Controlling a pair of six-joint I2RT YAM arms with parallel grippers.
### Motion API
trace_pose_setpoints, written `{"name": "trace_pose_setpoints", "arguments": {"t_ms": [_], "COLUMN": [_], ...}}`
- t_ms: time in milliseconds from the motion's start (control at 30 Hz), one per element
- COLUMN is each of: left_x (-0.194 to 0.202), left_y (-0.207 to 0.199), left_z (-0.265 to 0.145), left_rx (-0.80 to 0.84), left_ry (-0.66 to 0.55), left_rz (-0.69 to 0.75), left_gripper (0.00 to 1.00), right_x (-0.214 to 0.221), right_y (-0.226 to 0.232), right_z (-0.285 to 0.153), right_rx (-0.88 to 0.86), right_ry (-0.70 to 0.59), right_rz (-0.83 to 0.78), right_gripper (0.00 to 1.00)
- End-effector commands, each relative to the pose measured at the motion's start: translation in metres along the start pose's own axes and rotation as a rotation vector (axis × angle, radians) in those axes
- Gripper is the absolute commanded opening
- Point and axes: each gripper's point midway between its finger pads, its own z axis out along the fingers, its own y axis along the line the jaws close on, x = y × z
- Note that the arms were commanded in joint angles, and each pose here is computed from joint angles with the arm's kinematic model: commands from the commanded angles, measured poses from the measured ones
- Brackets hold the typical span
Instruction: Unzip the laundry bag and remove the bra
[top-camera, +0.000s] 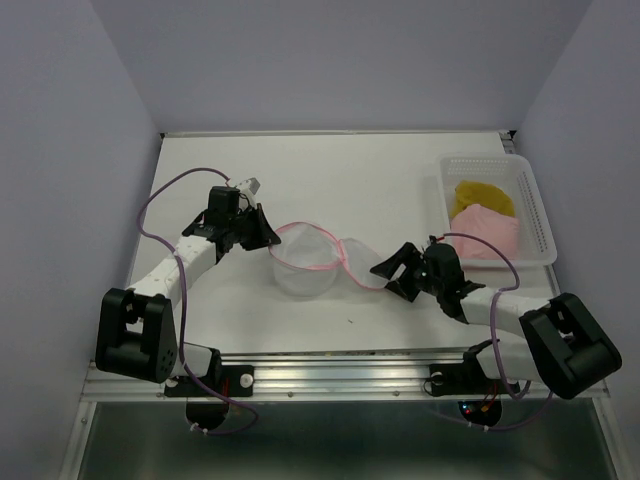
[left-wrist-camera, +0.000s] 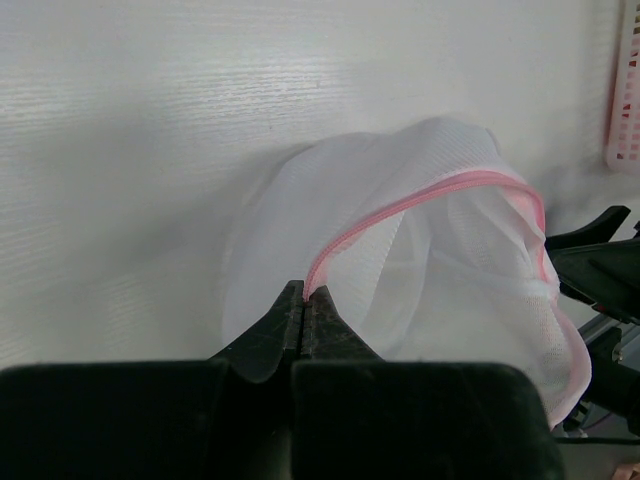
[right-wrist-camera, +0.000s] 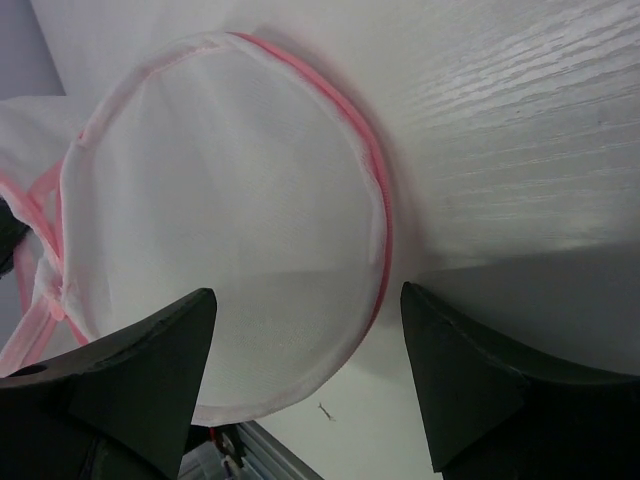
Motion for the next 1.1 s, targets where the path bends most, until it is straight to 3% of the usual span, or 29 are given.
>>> {"name": "trace_pose_setpoints", "arguments": {"t_ms": [0, 100, 200, 267, 400, 433, 533, 767, 933, 967, 1067], "left_x": [-0.011, -0.010, -0.010, -0.009, -0.008, -0.008, -0.007, -0.005, -0.006, -0.007, -0.002], "left_y": [-0.002, -0.002, -0.001, -0.001, -0.001, -0.001, 0.000, -0.002, -0.018, -0.021, -0.032], "left_z": [-0.002, -0.002, -0.001, 0.000, 0.001, 0.001, 0.002, 0.002, 0.001, 0.002, 0.002], "left_rx": [0.003, 0.001, 0.001, 0.000, 0.004, 0.004, 0.002, 0.017, 0.085, 0.088, 0.101], "left_ry": [-0.024, -0.022, -0.019, -0.016, -0.010, -0.010, -0.006, 0.003, -0.017, -0.025, -0.043], "left_rz": [0.023, 0.022, 0.019, 0.020, 0.018, 0.016, 0.016, 0.014, -0.013, -0.014, -0.035], "left_gripper": [0.00, 0.00, 0.00, 0.00, 0.00, 0.00, 0.00, 0.00, 0.00, 0.00, 0.00], "right_x": [0.005, 0.002, -0.003, -0.007, -0.013, -0.015, -0.019, -0.043, -0.092, -0.107, -0.123], "right_y": [0.008, 0.006, 0.008, 0.009, 0.014, 0.015, 0.017, 0.031, 0.055, 0.077, 0.086], "right_z": [0.005, 0.007, 0.006, 0.006, 0.005, 0.006, 0.006, 0.001, -0.025, -0.033, -0.046], "right_rx": [-0.073, -0.067, -0.068, -0.068, -0.069, -0.068, -0.061, -0.021, 0.109, 0.099, 0.179], "right_ry": [0.017, 0.000, -0.030, -0.045, -0.070, -0.075, -0.088, -0.163, -0.314, -0.353, -0.386], "right_rz": [0.055, 0.055, 0.042, 0.017, -0.005, -0.020, -0.040, -0.153, -0.402, -0.446, -0.558], "right_gripper": [0.79, 0.75, 0.63, 0.48, 0.32, 0.19, 0.01, 0.01, 0.01, 0.01, 0.01]}}
